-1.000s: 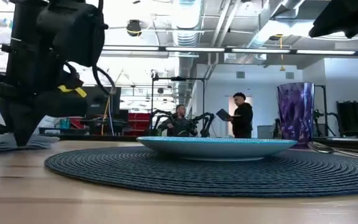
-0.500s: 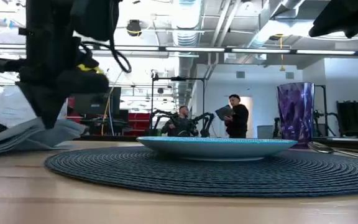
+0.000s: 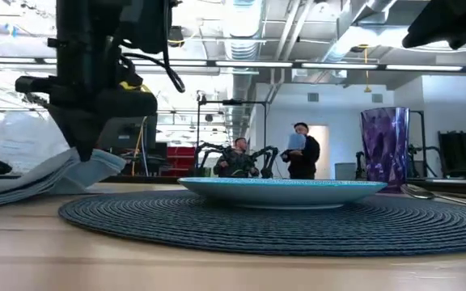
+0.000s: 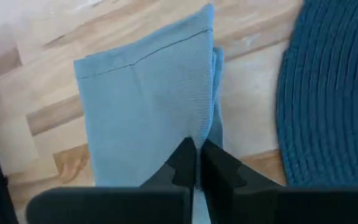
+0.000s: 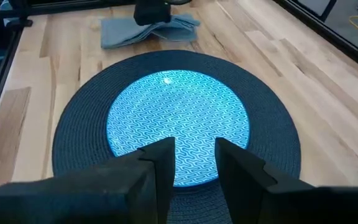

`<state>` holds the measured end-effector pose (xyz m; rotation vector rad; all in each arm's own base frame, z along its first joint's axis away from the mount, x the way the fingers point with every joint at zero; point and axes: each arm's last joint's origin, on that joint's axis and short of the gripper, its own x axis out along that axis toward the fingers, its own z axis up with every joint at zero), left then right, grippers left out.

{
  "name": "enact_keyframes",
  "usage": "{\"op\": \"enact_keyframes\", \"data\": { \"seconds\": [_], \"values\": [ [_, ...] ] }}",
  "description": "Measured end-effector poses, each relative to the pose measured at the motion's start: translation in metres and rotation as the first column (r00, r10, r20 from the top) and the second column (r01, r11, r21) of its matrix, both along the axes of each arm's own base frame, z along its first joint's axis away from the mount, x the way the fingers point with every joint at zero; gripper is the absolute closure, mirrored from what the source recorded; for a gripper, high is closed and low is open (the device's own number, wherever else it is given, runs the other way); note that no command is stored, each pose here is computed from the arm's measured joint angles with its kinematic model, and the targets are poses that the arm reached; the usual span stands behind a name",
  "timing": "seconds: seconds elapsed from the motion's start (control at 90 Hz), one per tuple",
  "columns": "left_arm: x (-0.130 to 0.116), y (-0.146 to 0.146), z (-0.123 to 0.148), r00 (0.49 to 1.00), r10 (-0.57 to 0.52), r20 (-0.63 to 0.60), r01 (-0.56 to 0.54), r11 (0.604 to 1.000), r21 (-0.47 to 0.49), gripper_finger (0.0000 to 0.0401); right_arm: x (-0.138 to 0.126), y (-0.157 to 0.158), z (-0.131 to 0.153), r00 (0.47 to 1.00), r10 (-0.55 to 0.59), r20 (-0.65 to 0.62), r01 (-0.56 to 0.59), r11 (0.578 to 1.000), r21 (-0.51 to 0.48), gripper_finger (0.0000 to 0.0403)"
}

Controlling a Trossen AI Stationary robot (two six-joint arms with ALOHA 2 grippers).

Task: Set table place
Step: Move the gray table napkin on the left side of the blue plate

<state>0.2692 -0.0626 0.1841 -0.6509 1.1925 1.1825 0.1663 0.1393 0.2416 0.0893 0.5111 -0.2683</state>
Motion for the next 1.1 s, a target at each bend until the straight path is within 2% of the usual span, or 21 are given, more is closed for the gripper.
{"op": "enact_keyframes", "data": {
  "seconds": [0.189,0.489,0.622,0.722,0.867,1.0,1.1],
  "values": [
    [0.003,0.001,0.000,0.999,-0.032,0.034,0.030,0.998,0.062,0.0364,0.000,0.000,0.000,1.000,0.000,0.000,0.000,1.000,0.000,0.0302],
    [0.005,0.001,0.000,0.997,-0.066,0.037,0.064,0.997,0.049,0.0260,0.000,0.000,0.000,1.000,0.000,0.000,0.000,1.000,0.000,0.0302],
    [-0.001,-0.002,0.007,0.999,-0.052,0.003,0.052,0.995,0.083,0.0227,-0.001,0.001,0.000,1.000,0.005,-0.002,-0.005,1.000,0.002,0.0302],
    [-0.010,-0.012,0.014,0.996,-0.084,0.007,0.083,0.992,0.091,0.0227,-0.004,0.003,-0.001,1.000,0.019,-0.012,-0.019,1.000,-0.003,0.0302],
    [-0.030,-0.024,0.024,0.990,-0.131,0.051,0.130,0.991,0.032,0.0250,-0.007,0.006,-0.001,0.999,0.040,-0.013,-0.040,0.999,-0.004,0.0302],
    [-0.054,-0.030,0.032,0.961,-0.128,0.245,0.138,0.990,-0.024,0.0279,-0.007,0.007,-0.001,0.999,0.044,-0.013,-0.044,0.999,-0.002,0.0302],
    [-0.067,-0.033,0.035,0.880,-0.125,0.458,0.167,0.985,-0.051,0.0296,-0.007,0.007,-0.001,0.999,0.044,-0.012,-0.044,0.999,-0.002,0.0302]
  ]
}}
